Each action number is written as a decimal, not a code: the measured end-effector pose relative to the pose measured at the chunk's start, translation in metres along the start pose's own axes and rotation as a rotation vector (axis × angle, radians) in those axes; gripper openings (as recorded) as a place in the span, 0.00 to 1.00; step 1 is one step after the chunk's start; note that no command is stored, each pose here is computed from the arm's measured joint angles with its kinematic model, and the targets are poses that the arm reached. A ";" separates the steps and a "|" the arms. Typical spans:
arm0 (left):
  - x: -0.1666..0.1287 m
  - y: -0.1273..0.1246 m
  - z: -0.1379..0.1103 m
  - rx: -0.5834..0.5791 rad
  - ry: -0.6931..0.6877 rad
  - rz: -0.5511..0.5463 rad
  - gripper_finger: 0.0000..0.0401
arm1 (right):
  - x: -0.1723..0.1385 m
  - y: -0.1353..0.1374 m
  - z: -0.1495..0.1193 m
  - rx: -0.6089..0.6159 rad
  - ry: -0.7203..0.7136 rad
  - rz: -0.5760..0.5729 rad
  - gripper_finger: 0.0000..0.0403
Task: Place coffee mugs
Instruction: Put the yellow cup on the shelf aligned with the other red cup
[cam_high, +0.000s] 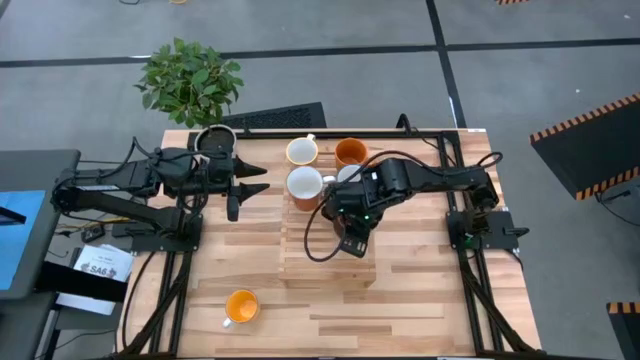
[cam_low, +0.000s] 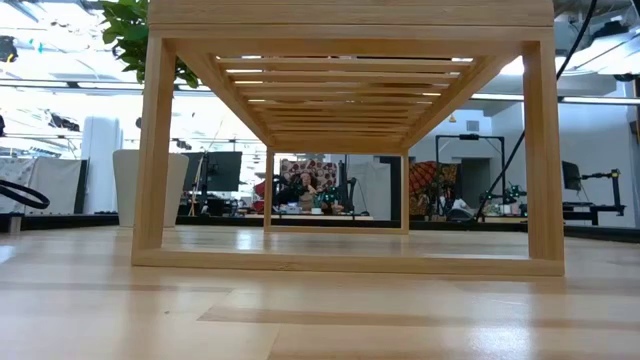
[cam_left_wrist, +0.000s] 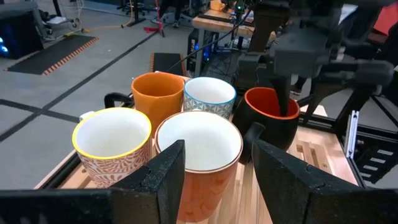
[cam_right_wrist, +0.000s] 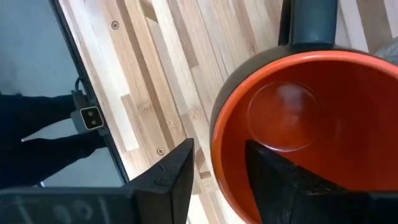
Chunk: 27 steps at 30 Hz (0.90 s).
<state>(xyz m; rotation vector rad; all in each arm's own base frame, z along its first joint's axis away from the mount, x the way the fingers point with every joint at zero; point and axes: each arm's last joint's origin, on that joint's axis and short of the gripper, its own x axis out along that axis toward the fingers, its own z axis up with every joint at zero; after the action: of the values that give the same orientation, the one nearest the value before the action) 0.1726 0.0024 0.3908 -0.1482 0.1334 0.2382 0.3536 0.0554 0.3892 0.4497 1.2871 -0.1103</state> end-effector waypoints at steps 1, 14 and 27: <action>0.000 0.000 0.000 0.001 0.000 0.000 0.43 | -0.003 -0.001 0.000 0.002 -0.011 0.006 0.42; 0.000 0.000 0.000 0.002 0.001 0.000 0.43 | -0.056 0.002 -0.034 -0.072 -0.262 -0.142 0.42; 0.000 0.000 0.000 0.001 0.003 -0.016 0.43 | -0.065 -0.040 -0.124 0.204 -0.378 -0.307 0.43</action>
<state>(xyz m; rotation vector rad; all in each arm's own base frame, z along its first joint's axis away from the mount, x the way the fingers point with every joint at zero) 0.1727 0.0019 0.3907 -0.1488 0.1354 0.2218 0.2106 0.0556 0.4143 0.3791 0.9658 -0.5630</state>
